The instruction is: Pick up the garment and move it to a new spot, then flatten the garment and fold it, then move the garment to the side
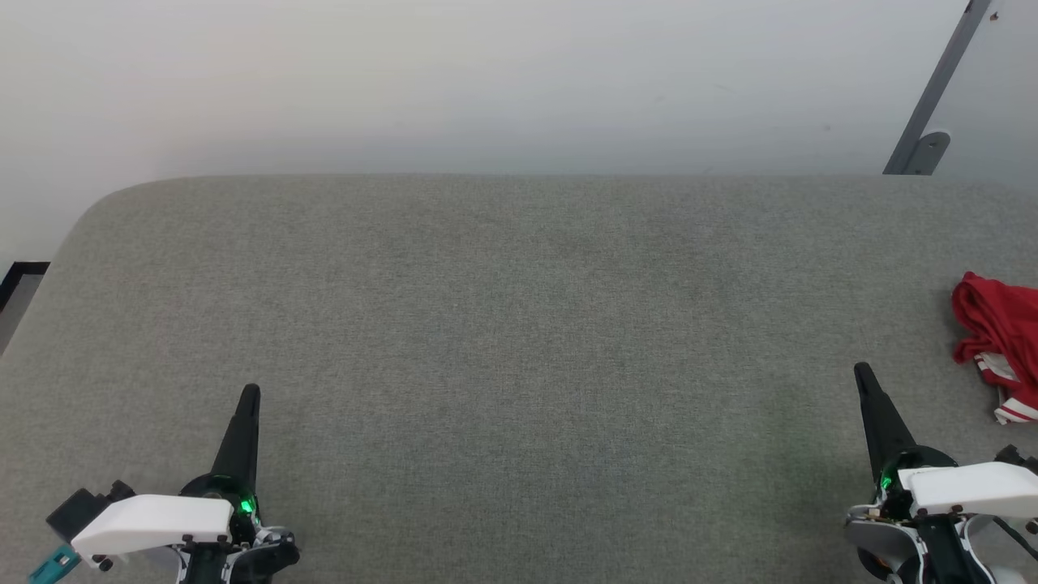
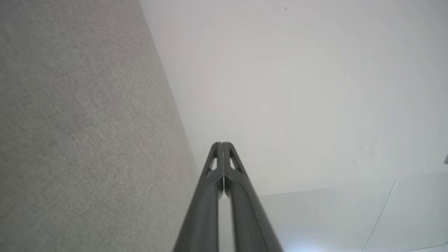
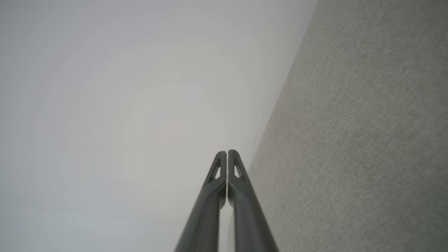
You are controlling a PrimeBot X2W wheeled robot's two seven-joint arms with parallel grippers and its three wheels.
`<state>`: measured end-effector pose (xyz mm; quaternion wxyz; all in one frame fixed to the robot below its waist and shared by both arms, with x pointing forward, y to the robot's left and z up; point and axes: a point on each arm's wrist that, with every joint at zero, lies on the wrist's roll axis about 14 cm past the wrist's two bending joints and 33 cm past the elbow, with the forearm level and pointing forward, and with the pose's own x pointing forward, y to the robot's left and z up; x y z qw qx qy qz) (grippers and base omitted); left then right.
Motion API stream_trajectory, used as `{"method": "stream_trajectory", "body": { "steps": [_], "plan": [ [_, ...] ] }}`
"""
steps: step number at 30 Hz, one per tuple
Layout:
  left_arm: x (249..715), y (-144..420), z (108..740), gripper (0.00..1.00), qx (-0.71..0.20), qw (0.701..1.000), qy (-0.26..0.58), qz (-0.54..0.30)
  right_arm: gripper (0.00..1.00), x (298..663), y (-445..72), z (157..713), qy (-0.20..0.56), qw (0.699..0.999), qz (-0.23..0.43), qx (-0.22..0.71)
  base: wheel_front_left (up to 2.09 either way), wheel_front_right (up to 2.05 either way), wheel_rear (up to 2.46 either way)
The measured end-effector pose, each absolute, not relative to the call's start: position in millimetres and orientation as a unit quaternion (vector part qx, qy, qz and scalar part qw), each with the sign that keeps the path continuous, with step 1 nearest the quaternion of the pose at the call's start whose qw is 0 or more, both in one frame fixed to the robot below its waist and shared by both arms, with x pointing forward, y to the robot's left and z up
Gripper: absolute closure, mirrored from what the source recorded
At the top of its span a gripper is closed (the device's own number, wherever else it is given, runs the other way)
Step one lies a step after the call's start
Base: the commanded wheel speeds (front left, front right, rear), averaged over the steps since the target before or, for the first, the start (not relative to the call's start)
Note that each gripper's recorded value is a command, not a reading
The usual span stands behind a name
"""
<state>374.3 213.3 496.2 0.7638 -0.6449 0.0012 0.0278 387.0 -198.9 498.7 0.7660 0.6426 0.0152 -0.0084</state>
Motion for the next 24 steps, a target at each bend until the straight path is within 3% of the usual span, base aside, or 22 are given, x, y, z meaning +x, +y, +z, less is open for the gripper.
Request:
{"method": "stream_trajectory", "body": {
  "steps": [24],
  "plan": [
    [387.1,199.7,503.6,1.0,-0.707,0.708,0.004,0.004,1.0,387.9,-200.4,504.9,0.003,0.708,-0.003,0.706,0.0,0.0,0.0]
  ]
}}
